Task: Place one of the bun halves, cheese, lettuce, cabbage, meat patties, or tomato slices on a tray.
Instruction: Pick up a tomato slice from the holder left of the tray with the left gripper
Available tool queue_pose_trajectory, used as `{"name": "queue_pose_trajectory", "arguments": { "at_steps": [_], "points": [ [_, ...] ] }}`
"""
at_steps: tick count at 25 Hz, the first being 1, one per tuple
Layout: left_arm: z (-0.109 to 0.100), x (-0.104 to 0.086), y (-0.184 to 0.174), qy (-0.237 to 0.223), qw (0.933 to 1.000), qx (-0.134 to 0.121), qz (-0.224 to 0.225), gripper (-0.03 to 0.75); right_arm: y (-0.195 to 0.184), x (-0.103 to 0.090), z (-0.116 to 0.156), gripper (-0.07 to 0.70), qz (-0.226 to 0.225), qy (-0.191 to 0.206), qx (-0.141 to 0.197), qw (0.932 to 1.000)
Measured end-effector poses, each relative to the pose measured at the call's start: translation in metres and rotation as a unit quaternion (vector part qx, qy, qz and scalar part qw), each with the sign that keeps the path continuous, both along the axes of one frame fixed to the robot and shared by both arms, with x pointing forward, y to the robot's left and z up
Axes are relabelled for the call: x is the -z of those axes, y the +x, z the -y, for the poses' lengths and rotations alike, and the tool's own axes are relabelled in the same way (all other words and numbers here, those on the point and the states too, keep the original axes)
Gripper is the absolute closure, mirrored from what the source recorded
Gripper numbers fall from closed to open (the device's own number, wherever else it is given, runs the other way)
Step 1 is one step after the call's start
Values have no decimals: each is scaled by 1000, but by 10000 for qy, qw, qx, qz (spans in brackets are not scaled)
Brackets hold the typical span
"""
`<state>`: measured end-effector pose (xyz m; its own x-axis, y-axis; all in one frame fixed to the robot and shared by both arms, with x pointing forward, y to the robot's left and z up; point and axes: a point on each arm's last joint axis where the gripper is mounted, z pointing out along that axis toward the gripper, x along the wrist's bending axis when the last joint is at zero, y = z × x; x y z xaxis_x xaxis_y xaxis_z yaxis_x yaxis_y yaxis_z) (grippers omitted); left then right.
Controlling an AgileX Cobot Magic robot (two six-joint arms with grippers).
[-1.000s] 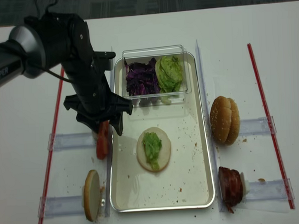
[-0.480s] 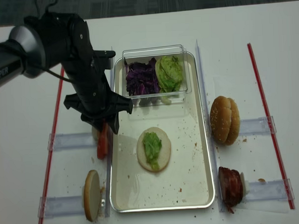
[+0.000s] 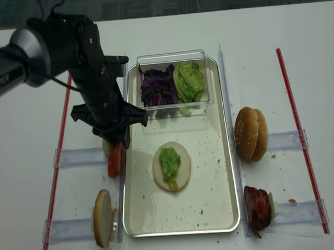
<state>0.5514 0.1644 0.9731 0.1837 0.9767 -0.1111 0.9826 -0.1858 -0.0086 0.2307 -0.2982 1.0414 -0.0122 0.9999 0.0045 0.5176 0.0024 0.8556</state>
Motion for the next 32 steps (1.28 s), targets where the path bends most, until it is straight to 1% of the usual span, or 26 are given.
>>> {"name": "queue_pose_trajectory", "arguments": {
  "at_steps": [5,12,24,32],
  "points": [
    [0,10,2,123,9998,-32,-131,543,0,0,0,438,0,-23,15,10000],
    [-2,12,3,246,9996,-3,-131,629,0,0,0,438,0,0,0,10000],
    [-2,12,3,248,9996,10,-120,652,0,0,0,438,0,0,0,10000],
    [0,-1,9,224,9997,69,-55,667,0,0,0,438,0,-23,15,10000]
  ]
}}
